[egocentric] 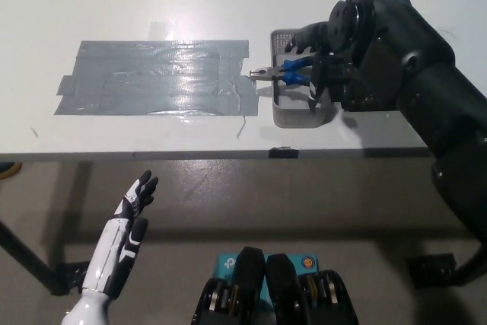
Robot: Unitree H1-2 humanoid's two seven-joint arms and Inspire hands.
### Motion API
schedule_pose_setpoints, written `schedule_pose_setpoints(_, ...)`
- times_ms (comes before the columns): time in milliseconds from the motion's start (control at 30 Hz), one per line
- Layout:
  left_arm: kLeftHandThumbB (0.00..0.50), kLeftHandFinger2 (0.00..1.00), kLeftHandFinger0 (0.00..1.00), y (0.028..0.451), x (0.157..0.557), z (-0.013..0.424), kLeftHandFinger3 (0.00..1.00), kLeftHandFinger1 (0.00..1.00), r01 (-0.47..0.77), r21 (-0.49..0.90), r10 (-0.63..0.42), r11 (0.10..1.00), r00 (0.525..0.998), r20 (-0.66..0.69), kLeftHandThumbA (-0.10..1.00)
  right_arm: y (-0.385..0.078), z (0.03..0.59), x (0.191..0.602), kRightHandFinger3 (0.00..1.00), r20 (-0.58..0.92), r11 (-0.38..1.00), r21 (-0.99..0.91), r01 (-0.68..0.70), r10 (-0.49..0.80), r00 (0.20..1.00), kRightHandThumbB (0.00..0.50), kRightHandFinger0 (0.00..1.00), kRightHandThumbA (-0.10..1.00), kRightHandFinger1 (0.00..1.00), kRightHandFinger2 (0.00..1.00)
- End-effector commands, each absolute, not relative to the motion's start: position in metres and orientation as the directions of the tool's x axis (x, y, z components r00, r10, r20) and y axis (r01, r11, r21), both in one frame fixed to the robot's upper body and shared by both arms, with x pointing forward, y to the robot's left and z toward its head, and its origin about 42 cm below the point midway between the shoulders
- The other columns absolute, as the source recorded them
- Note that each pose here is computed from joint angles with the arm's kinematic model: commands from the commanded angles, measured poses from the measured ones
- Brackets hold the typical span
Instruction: The robot picks the blue plier placed on top of the container and places it on the grey area of the table
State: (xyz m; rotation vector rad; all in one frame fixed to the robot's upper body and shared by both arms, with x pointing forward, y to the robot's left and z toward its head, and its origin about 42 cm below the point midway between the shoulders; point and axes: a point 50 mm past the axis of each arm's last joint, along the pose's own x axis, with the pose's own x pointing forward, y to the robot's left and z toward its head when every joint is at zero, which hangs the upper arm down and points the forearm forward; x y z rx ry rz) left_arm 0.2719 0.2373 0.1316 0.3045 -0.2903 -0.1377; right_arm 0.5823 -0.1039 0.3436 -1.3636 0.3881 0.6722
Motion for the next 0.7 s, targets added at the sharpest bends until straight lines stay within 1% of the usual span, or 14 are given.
schedule_pose_setpoints(0, 0.107, 1.00, 1.00, 0.2370, 0.2720, 0.1450, 1.00, 1.00, 0.088, 0.344, -0.202, 0.935, 0.928, 0.312, 1.00, -0.0893, 0.3924, 0.5871, 1.00, -0.515, 0.070, -0.836, -0.545, 0.248, 0.821, 0.351, 1.00, 1.00, 1.00, 1.00)
schedule_pose_setpoints(100, 0.109, 1.00, 1.00, 0.2371, 0.2719, 0.1453, 1.00, 1.00, 0.088, 0.349, -0.204, 0.933, 0.928, 0.312, 1.00, -0.0894, 0.3910, 0.5873, 1.00, -0.520, 0.076, -0.833, -0.548, 0.234, 0.822, 0.360, 1.00, 1.00, 1.00, 1.00)
schedule_pose_setpoints(167, 0.112, 1.00, 1.00, 0.2370, 0.2715, 0.1458, 1.00, 1.00, 0.088, 0.352, -0.206, 0.932, 0.927, 0.314, 1.00, -0.0900, 0.3884, 0.5877, 1.00, -0.522, 0.087, -0.830, -0.551, 0.229, 0.822, 0.349, 1.00, 1.00, 1.00, 1.00)
schedule_pose_setpoints(233, 0.101, 1.00, 1.00, 0.2362, 0.2723, 0.1467, 1.00, 1.00, 0.087, 0.356, -0.208, 0.931, 0.925, 0.319, 1.00, -0.0908, 0.3871, 0.5883, 1.00, -0.515, 0.071, -0.838, -0.541, 0.224, 0.827, 0.344, 1.00, 1.00, 1.00, 1.00)
schedule_pose_setpoints(300, 0.109, 1.00, 1.00, 0.2360, 0.2714, 0.1466, 1.00, 1.00, 0.088, 0.352, -0.207, 0.932, 0.926, 0.316, 1.00, -0.0911, 0.3853, 0.5886, 1.00, -0.514, 0.060, -0.841, -0.538, 0.224, 0.828, 0.335, 1.00, 1.00, 1.00, 1.00)
schedule_pose_setpoints(400, 0.118, 1.00, 1.00, 0.2354, 0.2726, 0.1477, 1.00, 1.00, 0.092, 0.348, -0.210, 0.933, 0.924, 0.318, 0.99, -0.0922, 0.3861, 0.5894, 1.00, -0.511, 0.069, -0.842, -0.535, 0.213, 0.833, 0.355, 1.00, 1.00, 1.00, 1.00)
schedule_pose_setpoints(467, 0.114, 1.00, 1.00, 0.2355, 0.2734, 0.1483, 1.00, 1.00, 0.090, 0.352, -0.211, 0.932, 0.923, 0.321, 0.99, -0.0918, 0.3877, 0.5899, 1.00, -0.506, 0.065, -0.847, -0.528, 0.207, 0.837, 0.354, 1.00, 1.00, 1.00, 1.00)
schedule_pose_setpoints(500, 0.115, 1.00, 1.00, 0.2351, 0.2735, 0.1484, 1.00, 1.00, 0.090, 0.351, -0.210, 0.932, 0.923, 0.321, 0.99, -0.0916, 0.3891, 0.5901, 1.00, -0.505, 0.076, -0.845, -0.529, 0.209, 0.837, 0.341, 1.00, 1.00, 1.00, 1.00)
schedule_pose_setpoints(533, 0.116, 1.00, 1.00, 0.2352, 0.2737, 0.1489, 1.00, 1.00, 0.091, 0.352, -0.211, 0.932, 0.923, 0.321, 0.99, -0.0918, 0.3898, 0.5902, 1.00, -0.505, 0.080, -0.845, -0.529, 0.208, 0.838, 0.340, 1.00, 1.00, 1.00, 1.00)
schedule_pose_setpoints(600, 0.116, 1.00, 1.00, 0.2348, 0.2737, 0.1490, 1.00, 1.00, 0.092, 0.353, -0.213, 0.931, 0.923, 0.321, 0.99, -0.0934, 0.3907, 0.5907, 1.00, -0.505, 0.097, -0.840, -0.534, 0.219, 0.835, 0.349, 1.00, 1.00, 1.00, 1.00)
schedule_pose_setpoints(633, 0.116, 1.00, 1.00, 0.2346, 0.2738, 0.1488, 1.00, 1.00, 0.096, 0.352, -0.215, 0.931, 0.923, 0.319, 0.99, -0.0949, 0.3918, 0.5912, 1.00, -0.502, 0.070, -0.848, -0.525, 0.214, 0.838, 0.362, 1.00, 1.00, 1.00, 1.00)
schedule_pose_setpoints(667, 0.117, 1.00, 1.00, 0.2348, 0.2737, 0.1486, 1.00, 1.00, 0.098, 0.352, -0.217, 0.931, 0.923, 0.317, 0.99, -0.0961, 0.3919, 0.5914, 1.00, -0.503, 0.075, -0.846, -0.528, 0.216, 0.837, 0.362, 1.00, 1.00, 1.00, 1.00)
